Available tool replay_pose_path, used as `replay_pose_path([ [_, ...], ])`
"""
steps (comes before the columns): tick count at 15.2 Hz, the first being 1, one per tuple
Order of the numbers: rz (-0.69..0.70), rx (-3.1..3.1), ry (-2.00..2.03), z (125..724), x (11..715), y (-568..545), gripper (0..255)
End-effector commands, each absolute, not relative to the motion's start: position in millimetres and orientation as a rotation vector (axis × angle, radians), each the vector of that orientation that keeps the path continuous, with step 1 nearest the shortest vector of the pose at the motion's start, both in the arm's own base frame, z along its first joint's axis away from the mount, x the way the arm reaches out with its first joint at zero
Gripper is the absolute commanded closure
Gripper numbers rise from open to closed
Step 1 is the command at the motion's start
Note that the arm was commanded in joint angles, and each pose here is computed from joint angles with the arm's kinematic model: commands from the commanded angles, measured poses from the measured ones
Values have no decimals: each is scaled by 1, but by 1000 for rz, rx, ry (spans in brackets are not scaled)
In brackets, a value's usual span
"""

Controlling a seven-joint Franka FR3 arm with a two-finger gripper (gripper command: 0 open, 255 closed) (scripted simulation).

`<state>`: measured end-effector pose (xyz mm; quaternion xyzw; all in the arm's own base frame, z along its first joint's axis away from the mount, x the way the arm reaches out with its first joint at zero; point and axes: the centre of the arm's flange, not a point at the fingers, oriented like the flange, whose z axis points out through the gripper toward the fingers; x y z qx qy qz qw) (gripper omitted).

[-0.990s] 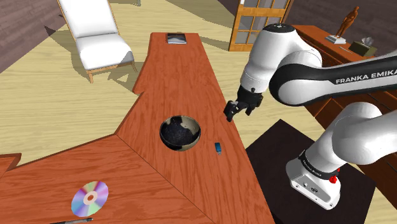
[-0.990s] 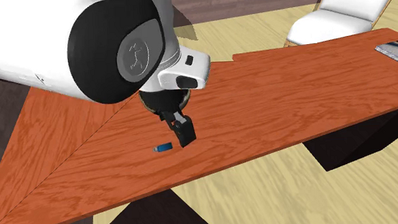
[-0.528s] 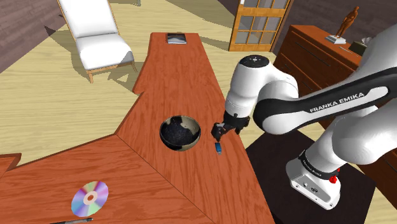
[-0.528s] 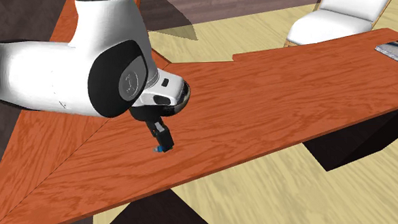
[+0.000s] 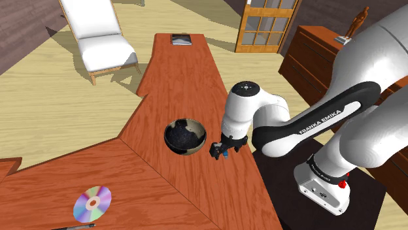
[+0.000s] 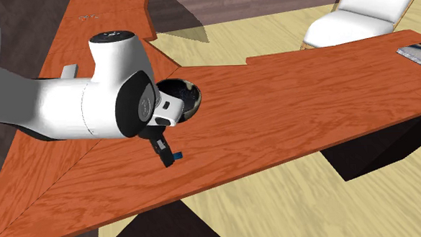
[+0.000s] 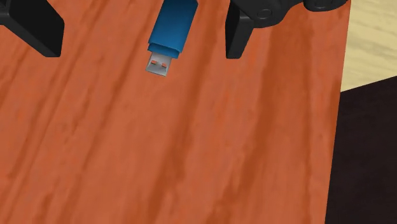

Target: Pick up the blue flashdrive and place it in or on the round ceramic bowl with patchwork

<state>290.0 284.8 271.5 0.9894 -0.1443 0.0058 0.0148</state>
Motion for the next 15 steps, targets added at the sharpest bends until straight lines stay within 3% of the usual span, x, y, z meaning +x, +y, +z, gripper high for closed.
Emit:
replay_pose_path([
  [1, 18, 3080, -449, 260, 291, 284, 0],
  [11, 18, 3080, -449, 252, 291, 284, 0],
  [12, 18, 3080, -449, 252, 291, 284, 255],
  [15, 18, 3080, -450, 252, 291, 283, 255],
])
